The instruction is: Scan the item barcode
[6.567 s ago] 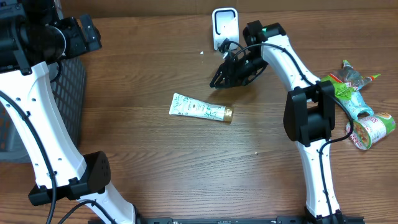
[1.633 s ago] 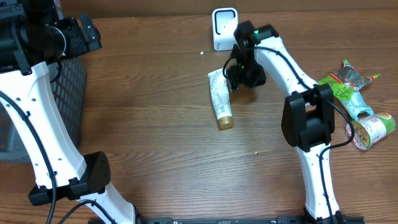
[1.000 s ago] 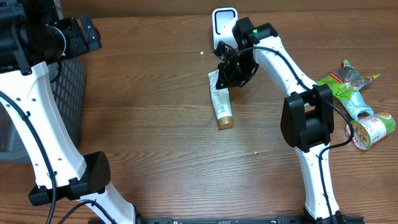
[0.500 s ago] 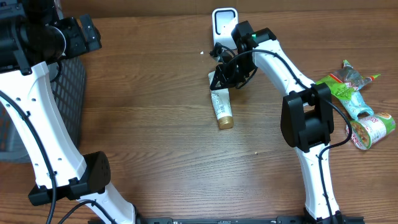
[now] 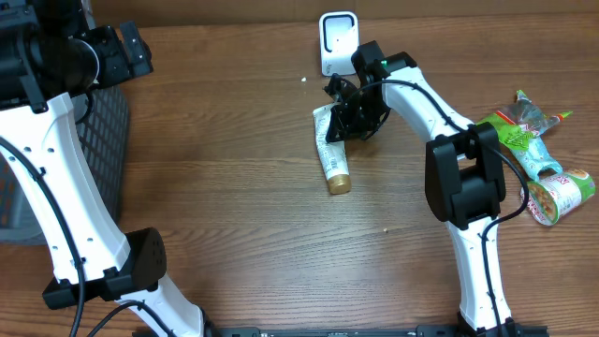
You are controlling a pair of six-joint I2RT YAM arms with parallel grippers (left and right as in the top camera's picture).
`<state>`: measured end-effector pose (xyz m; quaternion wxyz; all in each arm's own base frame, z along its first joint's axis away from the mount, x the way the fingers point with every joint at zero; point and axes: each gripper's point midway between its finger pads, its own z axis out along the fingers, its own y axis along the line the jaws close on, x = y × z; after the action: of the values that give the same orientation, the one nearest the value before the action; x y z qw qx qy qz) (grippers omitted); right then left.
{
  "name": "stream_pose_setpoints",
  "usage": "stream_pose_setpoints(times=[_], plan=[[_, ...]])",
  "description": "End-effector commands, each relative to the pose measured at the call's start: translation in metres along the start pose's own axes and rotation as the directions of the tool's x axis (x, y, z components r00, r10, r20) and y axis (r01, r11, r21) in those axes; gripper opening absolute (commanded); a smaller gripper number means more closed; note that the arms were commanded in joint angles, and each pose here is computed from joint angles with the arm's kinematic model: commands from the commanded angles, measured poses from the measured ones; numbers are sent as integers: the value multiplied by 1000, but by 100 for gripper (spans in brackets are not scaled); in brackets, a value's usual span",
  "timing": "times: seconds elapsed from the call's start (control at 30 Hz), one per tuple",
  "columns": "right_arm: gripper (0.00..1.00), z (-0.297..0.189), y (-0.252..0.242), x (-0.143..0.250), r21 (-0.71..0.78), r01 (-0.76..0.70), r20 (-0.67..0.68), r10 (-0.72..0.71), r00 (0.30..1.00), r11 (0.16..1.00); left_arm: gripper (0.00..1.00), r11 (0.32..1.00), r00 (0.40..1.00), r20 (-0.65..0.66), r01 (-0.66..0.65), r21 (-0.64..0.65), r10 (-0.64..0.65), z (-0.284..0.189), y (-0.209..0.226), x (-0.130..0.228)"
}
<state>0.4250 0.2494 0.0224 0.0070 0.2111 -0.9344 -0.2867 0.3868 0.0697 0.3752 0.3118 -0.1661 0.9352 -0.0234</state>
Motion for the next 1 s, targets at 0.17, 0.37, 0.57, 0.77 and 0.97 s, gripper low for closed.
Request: stream_pose_setpoints(times=[0.17, 0.37, 0.57, 0.77, 0.97], plan=[[53, -58, 10, -18, 100, -12, 64, 5, 998, 995, 100, 1000, 1000, 4, 15, -12, -15, 0, 3, -1], [67, -59, 10, -27, 107, 53, 92, -63, 994, 993, 100, 1000, 1000, 4, 15, -12, -15, 0, 3, -1], [81, -43, -8, -45, 319, 129, 110, -172, 979, 939, 100, 1000, 1000, 4, 15, -12, -15, 0, 3, -1], [65, -35, -20, -63, 354, 137, 165, -206, 965, 925, 100, 1000, 1000, 4, 15, -11, -15, 0, 2, -1], [29, -37, -32, -61, 353, 103, 168, -171, 971, 930, 100, 1000, 1000, 4, 15, -12, -15, 0, 3, -1]])
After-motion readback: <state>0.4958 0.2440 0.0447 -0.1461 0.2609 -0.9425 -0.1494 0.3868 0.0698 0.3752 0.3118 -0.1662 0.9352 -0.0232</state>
